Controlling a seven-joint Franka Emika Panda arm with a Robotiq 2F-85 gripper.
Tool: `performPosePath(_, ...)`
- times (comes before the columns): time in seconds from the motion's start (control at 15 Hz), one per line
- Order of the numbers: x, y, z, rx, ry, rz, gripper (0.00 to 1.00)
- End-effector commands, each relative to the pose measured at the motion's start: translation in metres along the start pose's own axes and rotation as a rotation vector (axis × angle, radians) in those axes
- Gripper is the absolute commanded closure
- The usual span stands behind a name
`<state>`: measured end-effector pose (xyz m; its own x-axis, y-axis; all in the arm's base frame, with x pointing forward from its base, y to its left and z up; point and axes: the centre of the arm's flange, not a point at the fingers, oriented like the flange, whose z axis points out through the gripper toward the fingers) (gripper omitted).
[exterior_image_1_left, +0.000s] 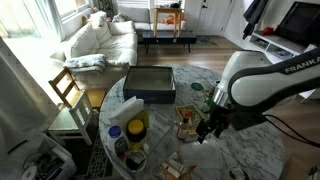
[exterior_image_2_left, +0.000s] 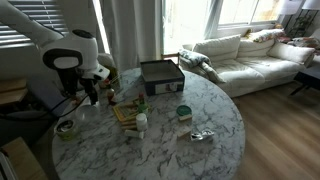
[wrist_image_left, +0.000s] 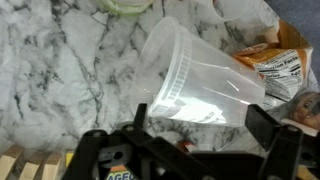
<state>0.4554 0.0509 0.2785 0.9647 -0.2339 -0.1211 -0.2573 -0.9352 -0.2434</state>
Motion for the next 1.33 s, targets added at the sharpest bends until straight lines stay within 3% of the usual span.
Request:
performPosePath(0.0,0.003,0.016,0.008,0.055,-0.01,0.127,0.0)
performPosePath(0.33,0.006,0.031,0.021,0.152,-0.044,0.288,0.0)
performPosePath(0.4,0.007,0.033,0.024,0.175,-0.051,0.318,0.05)
performPosePath(0.47,0.007,0.034,0.027,0.192,-0.053,0.345,0.23)
performPosePath(0.6,0.007,0.038,0.03,0.207,-0.044,0.394,0.3)
performPosePath(1.0,0.016,0.049,0.013,0.156,0.044,0.448,0.78)
performPosePath(1.2,0.02,0.045,-0.004,0.124,0.056,0.419,0.98)
performPosePath(1.27,0.021,0.044,-0.008,0.104,0.057,0.405,1.0)
